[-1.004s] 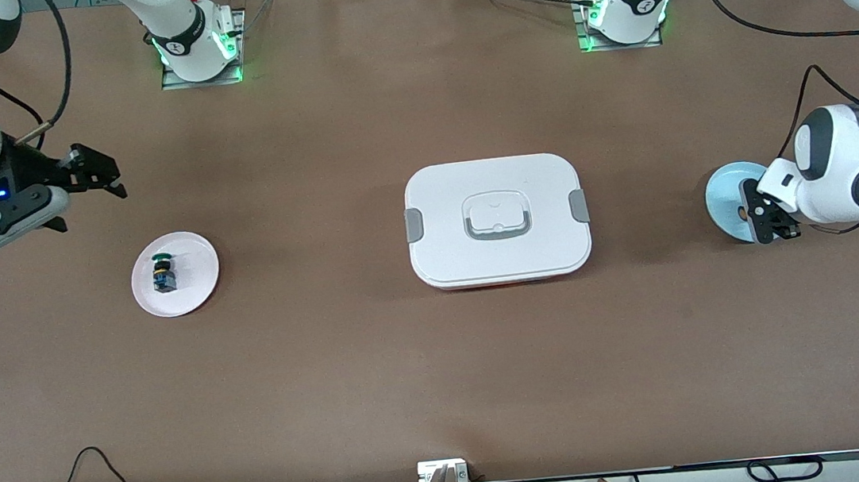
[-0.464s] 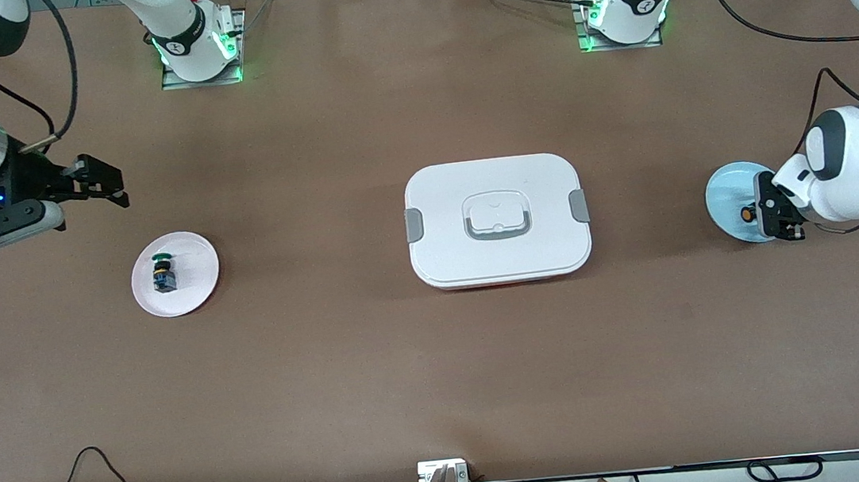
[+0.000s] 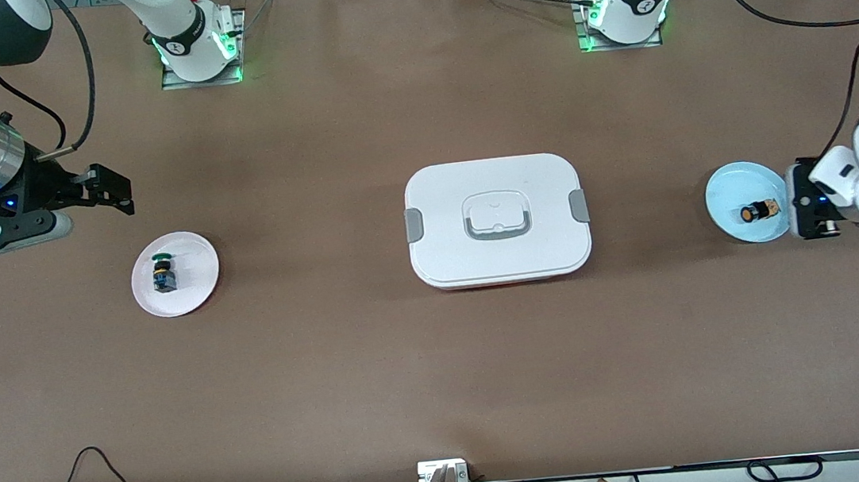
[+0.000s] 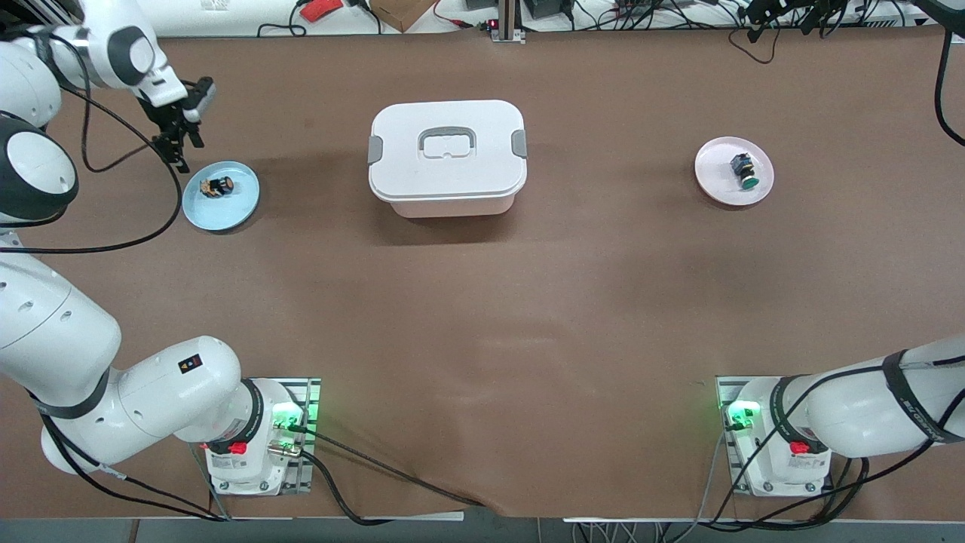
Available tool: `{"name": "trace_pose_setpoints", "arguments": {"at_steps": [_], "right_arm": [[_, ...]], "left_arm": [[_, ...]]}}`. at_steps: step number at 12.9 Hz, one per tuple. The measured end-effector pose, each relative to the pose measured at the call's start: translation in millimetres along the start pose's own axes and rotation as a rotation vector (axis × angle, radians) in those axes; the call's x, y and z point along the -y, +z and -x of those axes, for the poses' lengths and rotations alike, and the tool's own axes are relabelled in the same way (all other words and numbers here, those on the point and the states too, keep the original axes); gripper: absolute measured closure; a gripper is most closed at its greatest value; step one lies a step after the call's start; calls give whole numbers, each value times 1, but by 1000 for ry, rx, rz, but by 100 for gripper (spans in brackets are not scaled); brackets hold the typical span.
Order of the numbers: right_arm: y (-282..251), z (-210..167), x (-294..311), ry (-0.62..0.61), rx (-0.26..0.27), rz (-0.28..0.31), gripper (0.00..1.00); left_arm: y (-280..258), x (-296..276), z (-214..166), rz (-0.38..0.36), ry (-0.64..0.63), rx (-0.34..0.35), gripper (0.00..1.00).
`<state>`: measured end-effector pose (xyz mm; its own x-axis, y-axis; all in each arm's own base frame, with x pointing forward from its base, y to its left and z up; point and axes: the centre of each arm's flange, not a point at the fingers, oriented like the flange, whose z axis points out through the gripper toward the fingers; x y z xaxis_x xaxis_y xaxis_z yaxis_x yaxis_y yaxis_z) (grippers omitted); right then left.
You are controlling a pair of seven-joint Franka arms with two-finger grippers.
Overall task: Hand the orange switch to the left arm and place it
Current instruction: 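Open the left gripper and raise it off the light-blue plate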
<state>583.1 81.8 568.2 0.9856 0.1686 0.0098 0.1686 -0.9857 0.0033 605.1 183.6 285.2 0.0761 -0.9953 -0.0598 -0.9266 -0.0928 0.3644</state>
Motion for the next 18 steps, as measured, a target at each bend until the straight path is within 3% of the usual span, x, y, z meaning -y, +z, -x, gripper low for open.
{"name": "trace_pose_setpoints", "arguments": {"at_steps": [3, 5, 7, 10, 13, 15, 18], "right_arm": [[-2, -2, 0, -3, -20, 10, 0], [-2, -3, -1, -2, -27, 11, 0], [-2, -3, -3, 3, -28, 11, 0], [-2, -3, -3, 4, -29, 12, 0], [2, -4, -19, 31, -22, 13, 0], [9, -5, -40, 67, -9, 16, 0], [16, -8, -44, 74, -2, 17, 0]], "left_arm": [[-51, -14, 5, 86, -280, -79, 0], [-86, -26, -23, 153, -452, -72, 0], [-129, -45, -71, 169, -643, -37, 0], [-188, -87, -154, 107, -901, 22, 0], [-240, -137, -231, -66, -1113, 54, 0], [-264, -156, -236, -139, -1211, -44, 0], [-268, -164, -189, -193, -1323, -188, 0]]}}
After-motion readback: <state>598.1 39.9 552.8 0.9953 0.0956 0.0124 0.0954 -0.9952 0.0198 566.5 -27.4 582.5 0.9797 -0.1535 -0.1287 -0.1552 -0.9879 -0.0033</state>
